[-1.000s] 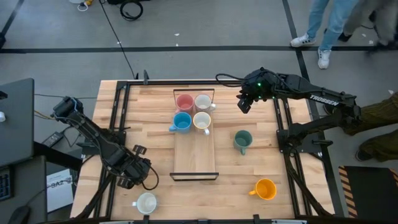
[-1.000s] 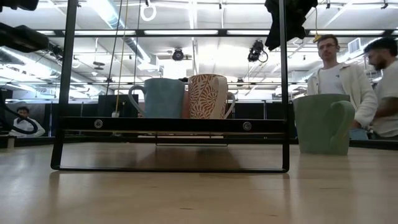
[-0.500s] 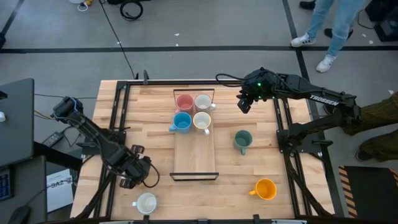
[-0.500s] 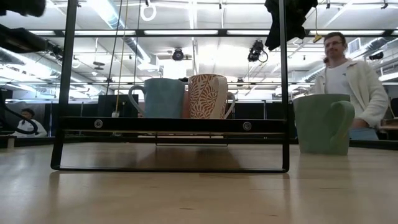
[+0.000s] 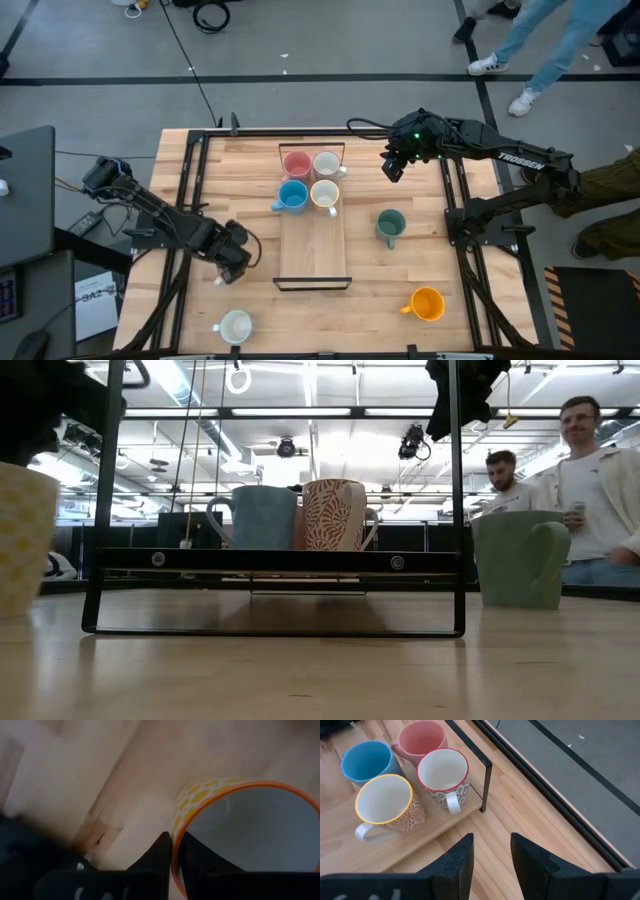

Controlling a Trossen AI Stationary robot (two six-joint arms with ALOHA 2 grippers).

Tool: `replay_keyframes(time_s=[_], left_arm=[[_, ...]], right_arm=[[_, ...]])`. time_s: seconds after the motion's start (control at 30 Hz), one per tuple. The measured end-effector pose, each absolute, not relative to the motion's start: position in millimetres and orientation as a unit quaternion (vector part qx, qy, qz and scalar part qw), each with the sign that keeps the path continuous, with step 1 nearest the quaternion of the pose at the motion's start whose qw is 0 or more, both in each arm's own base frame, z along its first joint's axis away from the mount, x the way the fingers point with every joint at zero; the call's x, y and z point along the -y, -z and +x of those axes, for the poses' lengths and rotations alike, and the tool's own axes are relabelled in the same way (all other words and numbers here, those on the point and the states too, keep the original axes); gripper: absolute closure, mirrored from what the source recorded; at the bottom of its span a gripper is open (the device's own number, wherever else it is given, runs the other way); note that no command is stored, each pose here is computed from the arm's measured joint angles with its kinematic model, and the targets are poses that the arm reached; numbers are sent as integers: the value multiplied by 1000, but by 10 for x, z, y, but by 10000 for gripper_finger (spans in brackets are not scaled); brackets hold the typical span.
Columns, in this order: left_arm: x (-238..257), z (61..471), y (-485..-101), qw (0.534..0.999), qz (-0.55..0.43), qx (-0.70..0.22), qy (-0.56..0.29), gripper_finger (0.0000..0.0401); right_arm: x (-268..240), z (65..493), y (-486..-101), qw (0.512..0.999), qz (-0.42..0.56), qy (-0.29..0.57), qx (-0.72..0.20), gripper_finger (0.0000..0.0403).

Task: Place coffee mugs
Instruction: Put the yellow patterned mug on the shelf

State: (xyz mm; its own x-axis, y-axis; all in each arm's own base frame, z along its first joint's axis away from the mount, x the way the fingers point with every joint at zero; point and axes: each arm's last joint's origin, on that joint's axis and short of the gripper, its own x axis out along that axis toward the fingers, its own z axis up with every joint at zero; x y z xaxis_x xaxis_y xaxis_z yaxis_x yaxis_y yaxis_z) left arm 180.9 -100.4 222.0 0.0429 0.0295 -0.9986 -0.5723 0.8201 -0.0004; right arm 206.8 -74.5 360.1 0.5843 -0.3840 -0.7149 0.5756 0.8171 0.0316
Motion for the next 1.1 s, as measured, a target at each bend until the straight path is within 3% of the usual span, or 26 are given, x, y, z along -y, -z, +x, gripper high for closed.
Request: replay_keyframes(time_s=[0.2,0.6,0.9,1.1], left_arm=[[797,1869,-2220,656,-270,-638,-301,368],[372,1997,-2219,620,-339,-591,-389,367],[108,2033,-2226,598,-371,-571,-423,373],[36,2083,-2434,606,-367,-565,-422,375]], right_arm=[[745,2068,-3601,880,135,274,-364,268],[745,2069,-3603,883,118,267,-368,268],[753,2095,-3628,895,75,250,-363,268],[759,2111,-3646,900,71,250,-351,268]])
